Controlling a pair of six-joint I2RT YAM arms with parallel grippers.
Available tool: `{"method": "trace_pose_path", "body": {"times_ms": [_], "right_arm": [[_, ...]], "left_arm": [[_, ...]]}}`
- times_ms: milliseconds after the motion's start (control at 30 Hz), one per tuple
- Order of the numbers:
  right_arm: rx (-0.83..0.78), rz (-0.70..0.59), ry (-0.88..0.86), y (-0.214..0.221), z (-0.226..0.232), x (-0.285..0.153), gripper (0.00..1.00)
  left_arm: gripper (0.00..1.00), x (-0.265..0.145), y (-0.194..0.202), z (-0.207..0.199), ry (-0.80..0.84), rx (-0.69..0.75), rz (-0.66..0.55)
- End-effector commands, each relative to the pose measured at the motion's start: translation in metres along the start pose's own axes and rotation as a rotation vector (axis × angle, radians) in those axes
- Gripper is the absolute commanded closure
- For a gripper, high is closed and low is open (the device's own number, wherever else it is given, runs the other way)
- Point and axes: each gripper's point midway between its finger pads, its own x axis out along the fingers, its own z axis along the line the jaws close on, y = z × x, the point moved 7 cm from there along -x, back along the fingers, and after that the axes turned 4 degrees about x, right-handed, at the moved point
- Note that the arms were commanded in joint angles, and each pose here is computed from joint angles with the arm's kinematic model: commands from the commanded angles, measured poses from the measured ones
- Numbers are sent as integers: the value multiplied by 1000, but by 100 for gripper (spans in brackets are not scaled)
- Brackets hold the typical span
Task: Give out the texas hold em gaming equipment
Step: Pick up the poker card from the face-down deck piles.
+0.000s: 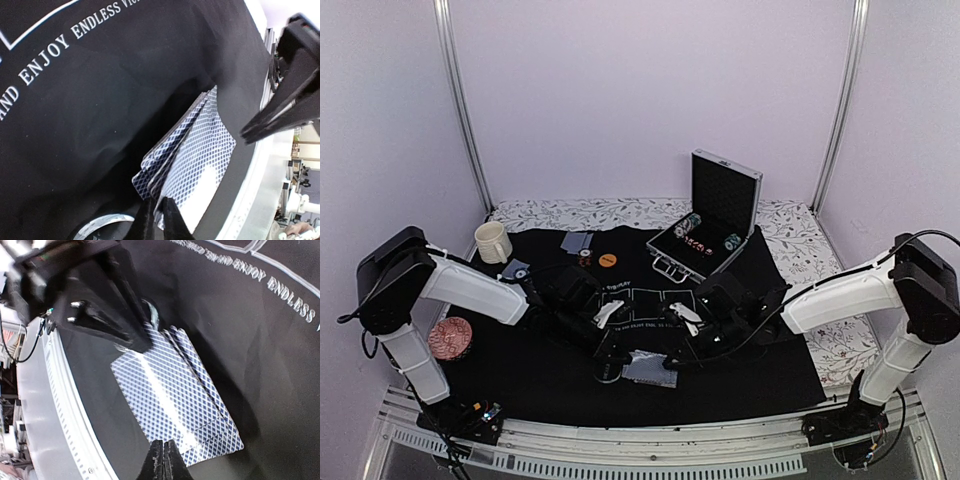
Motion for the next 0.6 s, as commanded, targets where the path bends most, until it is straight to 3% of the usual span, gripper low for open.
{"method": "trace_pose_path", "body": {"times_ms": [0,567], "right_arm": [[31,15,-22,2,-9,7,97],[95,74,137,18,-39,14,97]], "left_arm": [[89,2,7,4,-10,3,13],[85,-7,8,6,-27,7,10]]}}
